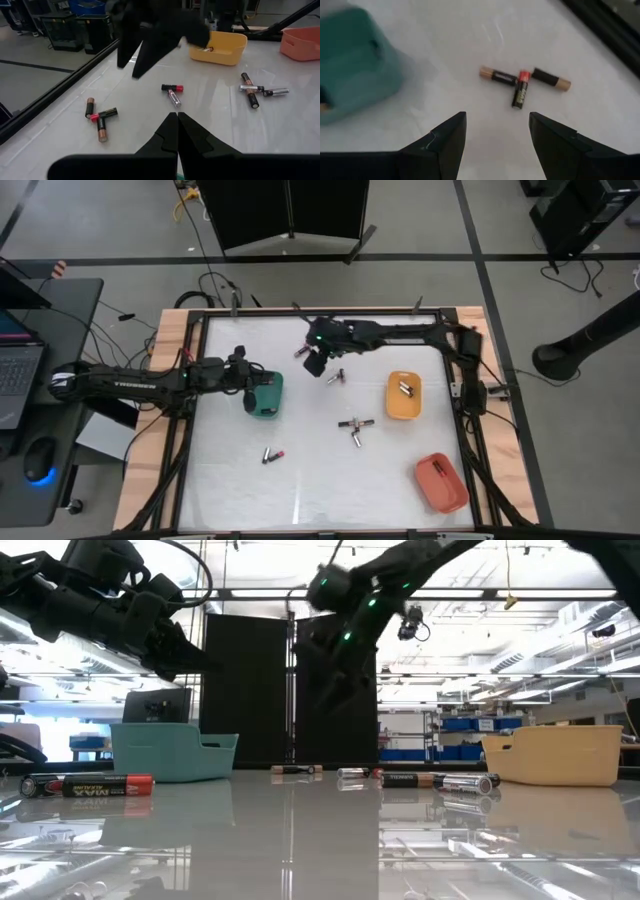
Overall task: Sort batteries
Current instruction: Put the black and red battery into the orange bin
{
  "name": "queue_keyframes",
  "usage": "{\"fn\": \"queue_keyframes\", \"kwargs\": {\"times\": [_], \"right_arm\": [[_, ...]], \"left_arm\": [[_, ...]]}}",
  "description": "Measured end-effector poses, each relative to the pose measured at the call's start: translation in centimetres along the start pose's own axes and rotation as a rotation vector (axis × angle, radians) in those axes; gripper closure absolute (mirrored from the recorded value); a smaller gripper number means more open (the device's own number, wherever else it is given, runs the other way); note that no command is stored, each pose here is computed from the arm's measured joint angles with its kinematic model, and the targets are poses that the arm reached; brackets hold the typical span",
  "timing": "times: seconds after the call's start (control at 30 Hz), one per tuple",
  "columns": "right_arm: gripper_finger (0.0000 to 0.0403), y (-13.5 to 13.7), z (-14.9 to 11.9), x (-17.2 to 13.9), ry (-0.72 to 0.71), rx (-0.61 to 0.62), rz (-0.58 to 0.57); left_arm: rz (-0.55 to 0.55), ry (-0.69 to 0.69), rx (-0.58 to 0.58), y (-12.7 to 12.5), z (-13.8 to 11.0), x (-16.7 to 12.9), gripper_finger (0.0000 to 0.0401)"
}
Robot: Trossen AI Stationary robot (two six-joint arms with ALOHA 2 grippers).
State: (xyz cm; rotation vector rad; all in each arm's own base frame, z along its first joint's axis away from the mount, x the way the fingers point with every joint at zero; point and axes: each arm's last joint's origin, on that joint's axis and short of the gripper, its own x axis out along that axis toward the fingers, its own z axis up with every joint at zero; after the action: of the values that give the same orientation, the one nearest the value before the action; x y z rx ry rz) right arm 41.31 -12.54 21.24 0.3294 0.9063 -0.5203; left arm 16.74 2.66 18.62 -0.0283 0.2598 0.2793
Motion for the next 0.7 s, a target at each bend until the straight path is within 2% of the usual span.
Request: {"fn": "queue_keyframes", "kwargs": {"times": [0.17,0.37,0.7], "right_arm": [[0.0176,-0.4,0.7,2.9,0.097,-0.012,-0.040],[0.0176,-1.4,0.9,5.4,0.137,0.009,-0.067],[0.0176,-2.7,1.0,5.7,0.136,0.052,-0.084]], "left_arm": [[0.000,-0.003,0.000,0.0,-0.1,0.0,0.0394],[0.003,0.010,0.001,0.0,-0.3,0.0,0.0394],[0.005,0.011,0.002,0.0,-0.4,0.0,0.0394]]}}
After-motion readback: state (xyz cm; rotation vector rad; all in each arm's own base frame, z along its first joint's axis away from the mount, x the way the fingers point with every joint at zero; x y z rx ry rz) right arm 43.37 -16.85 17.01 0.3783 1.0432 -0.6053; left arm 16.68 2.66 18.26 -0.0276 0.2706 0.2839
